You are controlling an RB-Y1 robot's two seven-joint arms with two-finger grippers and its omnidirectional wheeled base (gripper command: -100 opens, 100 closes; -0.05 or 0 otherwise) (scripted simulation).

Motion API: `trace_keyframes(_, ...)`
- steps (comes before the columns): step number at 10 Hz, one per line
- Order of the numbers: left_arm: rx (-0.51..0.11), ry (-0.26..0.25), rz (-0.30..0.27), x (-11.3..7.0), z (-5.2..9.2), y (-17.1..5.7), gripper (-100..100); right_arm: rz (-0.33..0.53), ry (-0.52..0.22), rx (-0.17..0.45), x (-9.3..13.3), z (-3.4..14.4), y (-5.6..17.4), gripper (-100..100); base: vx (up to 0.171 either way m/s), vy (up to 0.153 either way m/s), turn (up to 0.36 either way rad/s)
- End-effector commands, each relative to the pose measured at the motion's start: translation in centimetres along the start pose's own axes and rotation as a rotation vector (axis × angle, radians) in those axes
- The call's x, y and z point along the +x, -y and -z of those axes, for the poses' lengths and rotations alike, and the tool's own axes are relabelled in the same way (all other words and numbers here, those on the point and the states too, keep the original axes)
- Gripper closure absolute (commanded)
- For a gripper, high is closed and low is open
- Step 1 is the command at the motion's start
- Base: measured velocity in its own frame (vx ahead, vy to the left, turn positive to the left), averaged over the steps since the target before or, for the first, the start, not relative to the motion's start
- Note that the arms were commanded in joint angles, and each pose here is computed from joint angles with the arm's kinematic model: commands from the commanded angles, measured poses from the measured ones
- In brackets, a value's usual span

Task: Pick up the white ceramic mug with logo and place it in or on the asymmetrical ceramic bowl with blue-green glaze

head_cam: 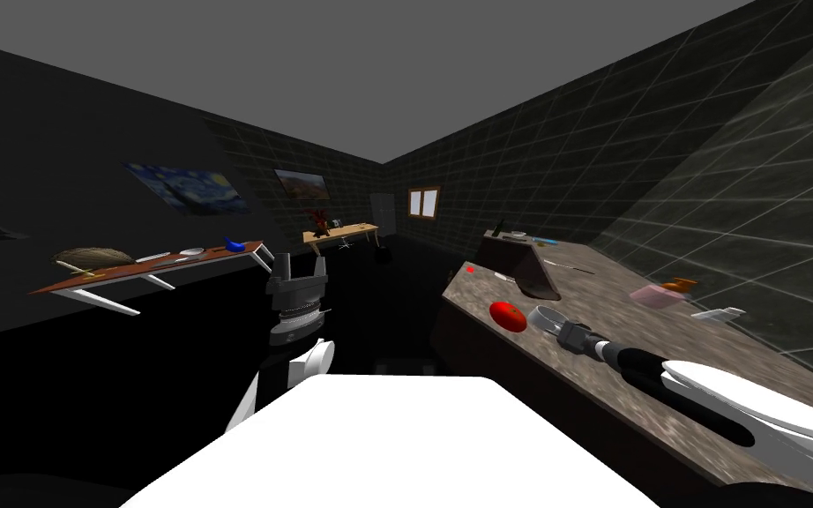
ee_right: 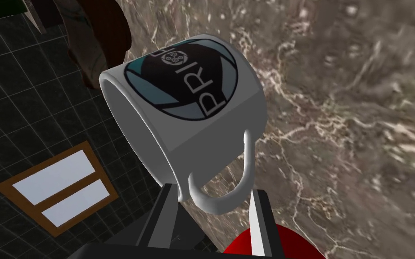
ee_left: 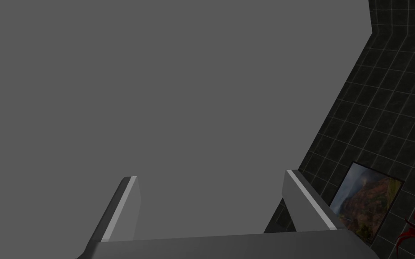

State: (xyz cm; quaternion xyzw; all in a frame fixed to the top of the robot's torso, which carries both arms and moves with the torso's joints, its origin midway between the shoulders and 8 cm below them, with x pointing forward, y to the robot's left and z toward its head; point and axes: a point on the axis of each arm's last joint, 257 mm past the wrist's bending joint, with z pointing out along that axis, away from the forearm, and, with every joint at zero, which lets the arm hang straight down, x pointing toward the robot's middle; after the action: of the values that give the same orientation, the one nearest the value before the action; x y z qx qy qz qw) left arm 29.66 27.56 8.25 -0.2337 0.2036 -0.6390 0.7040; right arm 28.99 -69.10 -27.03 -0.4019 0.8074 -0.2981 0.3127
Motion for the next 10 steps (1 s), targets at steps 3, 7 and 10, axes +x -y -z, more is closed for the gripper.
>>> trace_keyframes(3, 0.000, 0.000, 0.000, 0.0, 0.0, 0.0, 0, -0.058, -0.032, 0.070, 2.2, 0.5, 3.3, 100, -0.135, 0.097, 0.065)
trace_keyframes(7, 0.000, 0.000, 0.000, 0.0, 0.0, 0.0, 0, -0.131, -0.065, 0.131, 4.5, 1.2, 5.4, 100, -0.150, 0.096, 0.061)
trace_keyframes(10, 0.000, 0.000, 0.000, 0.0, 0.0, 0.0, 0, -0.188, -0.087, 0.176, 6.2, 1.7, 6.7, 100, -0.101, 0.088, 0.047)
